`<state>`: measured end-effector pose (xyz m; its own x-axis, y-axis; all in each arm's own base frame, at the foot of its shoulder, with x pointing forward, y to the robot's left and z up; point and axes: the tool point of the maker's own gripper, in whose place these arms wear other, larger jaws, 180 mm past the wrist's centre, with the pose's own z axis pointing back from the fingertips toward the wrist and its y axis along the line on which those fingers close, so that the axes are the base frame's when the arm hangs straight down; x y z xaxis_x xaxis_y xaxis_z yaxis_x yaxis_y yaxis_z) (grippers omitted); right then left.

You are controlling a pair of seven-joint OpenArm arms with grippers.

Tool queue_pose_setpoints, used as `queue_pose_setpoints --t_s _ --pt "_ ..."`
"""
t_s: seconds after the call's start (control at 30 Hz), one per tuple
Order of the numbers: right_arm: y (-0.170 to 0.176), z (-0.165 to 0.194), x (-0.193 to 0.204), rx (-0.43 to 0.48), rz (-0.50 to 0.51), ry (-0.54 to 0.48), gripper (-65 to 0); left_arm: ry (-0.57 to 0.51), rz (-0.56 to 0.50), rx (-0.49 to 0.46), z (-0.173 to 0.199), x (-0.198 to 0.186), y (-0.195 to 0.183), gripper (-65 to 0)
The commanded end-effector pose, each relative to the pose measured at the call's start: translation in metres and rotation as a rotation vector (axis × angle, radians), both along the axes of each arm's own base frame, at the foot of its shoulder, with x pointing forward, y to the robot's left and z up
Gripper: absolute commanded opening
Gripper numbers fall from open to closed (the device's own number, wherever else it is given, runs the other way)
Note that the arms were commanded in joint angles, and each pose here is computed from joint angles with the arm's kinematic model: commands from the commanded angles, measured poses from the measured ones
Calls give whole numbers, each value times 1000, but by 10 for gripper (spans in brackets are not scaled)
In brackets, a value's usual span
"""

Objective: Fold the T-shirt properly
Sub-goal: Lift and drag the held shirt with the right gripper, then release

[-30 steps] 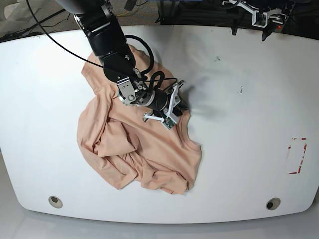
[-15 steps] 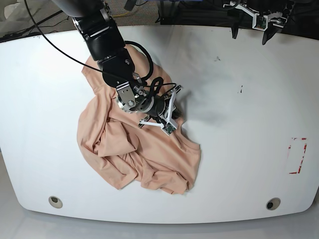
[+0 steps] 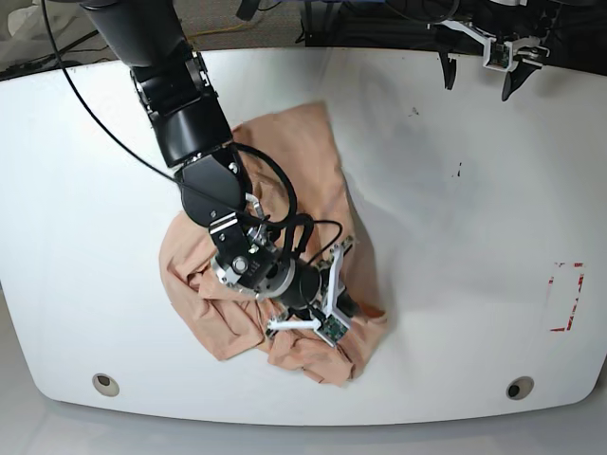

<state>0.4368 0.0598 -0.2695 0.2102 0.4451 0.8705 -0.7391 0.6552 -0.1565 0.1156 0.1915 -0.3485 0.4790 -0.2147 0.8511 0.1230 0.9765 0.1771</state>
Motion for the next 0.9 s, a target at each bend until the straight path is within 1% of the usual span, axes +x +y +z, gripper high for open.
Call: queue_pose_setpoints --t_s 0.0,0.1,0.2,0.27,0.37,0.4,0.5,0.63,0.8,0.87 --pt "-1 56 23 27 26 -139 -648 -22 -5 2 7 0 -1 -132" --pt "-5 97 36 4 50 -241 -648 -54 -7 1 10 11 -2 -132" --pt "-14 131 44 -16 38 -310 -648 -82 -5 4 14 21 -1 -132" --pt "-18 161 48 -48 43 -368 -648 -96 -5 4 16 25 -1 -132" --pt "-27 189 50 -83 40 -425 -648 -111 -7 1 18 30 -2 -132" --pt "-28 204 50 -95 41 -460 -648 -129 -7 -1 21 36 -2 -132" --pt "-37 233 52 -125 32 -528 -648 -164 -5 -1 26 49 -2 -132" --pt "-46 279 45 -144 26 -650 -648 -121 14 6 20 60 0 -132" --pt "-61 338 37 -179 -8 -777 -645 -122 28 13 22 79 3 -132" --pt "-69 368 31 -198 -35 -832 -645 -120 32 14 22 83 4 -132"
